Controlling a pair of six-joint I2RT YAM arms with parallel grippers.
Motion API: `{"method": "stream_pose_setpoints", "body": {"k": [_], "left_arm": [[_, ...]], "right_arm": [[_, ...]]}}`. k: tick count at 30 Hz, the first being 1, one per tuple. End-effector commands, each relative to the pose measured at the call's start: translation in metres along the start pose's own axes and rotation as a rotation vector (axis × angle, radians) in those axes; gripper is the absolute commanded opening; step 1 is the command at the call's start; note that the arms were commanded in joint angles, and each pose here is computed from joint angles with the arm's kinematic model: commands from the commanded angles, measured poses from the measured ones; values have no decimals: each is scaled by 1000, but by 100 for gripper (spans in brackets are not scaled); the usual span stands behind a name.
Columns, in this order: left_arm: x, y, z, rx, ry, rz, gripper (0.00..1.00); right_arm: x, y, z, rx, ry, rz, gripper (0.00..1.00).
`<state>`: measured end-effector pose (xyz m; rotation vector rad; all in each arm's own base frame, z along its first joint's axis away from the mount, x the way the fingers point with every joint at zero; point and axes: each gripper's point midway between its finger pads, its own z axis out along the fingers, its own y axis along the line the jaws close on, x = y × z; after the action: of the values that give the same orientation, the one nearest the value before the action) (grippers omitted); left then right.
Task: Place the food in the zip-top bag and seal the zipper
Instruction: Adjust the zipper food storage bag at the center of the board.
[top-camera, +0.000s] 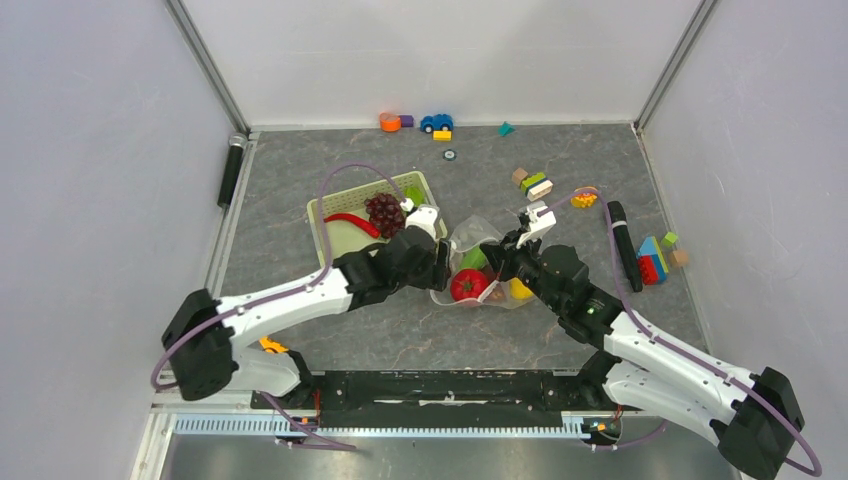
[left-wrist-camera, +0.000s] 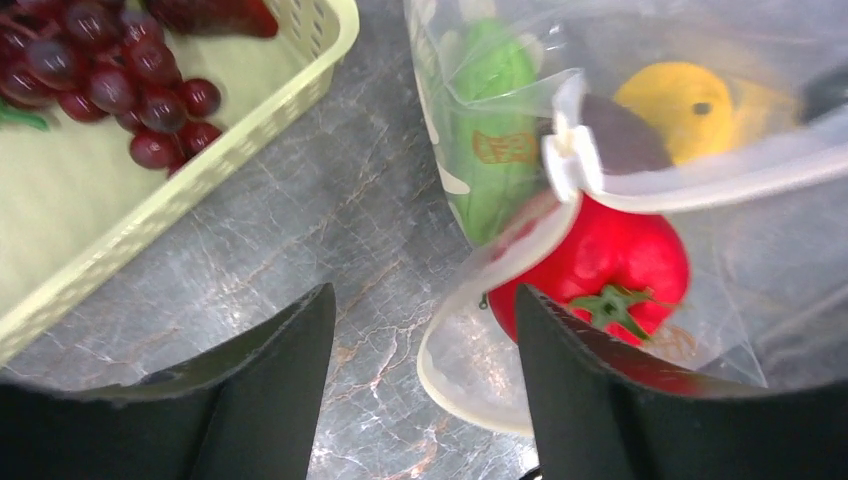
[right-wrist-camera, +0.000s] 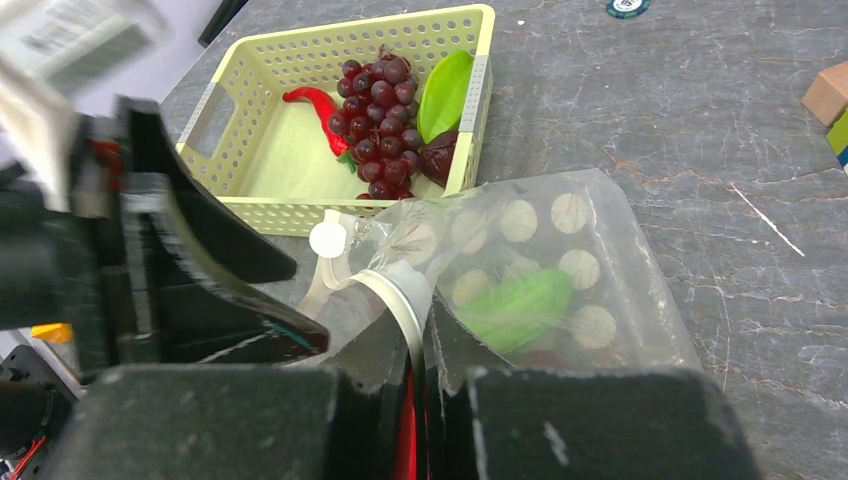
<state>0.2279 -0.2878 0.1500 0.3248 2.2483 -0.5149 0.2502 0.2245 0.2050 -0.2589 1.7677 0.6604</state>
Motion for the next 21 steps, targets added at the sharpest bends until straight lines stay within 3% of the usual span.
{"method": "stream_pose_setpoints", "body": {"k": [1, 6, 7, 9, 10, 16, 21], "left_arm": [[0, -7, 18, -23, 23, -23, 65], [-2, -12, 38, -48, 44, -18, 45], [-3, -14, 40, -45, 50, -15, 36], [-7, -17, 40, -47, 50, -10, 6], [-10, -17, 38, -51, 44, -10, 2], [-43, -32, 6, 50, -46, -9, 2], [-78, -68, -28, 247, -139, 10, 2]], "right_arm": [[-19, 4, -3, -12, -67, 13, 9], [-21, 6, -6, -23, -73, 9, 8], [-22, 6, -6, -23, -73, 10, 9], [-23, 5, -7, -20, -78, 8, 8], [-22, 3, -8, -8, -75, 4, 8], [-20, -41, -10, 241, -14, -86, 9], [-23, -79, -21, 488, 98, -204, 10]]}}
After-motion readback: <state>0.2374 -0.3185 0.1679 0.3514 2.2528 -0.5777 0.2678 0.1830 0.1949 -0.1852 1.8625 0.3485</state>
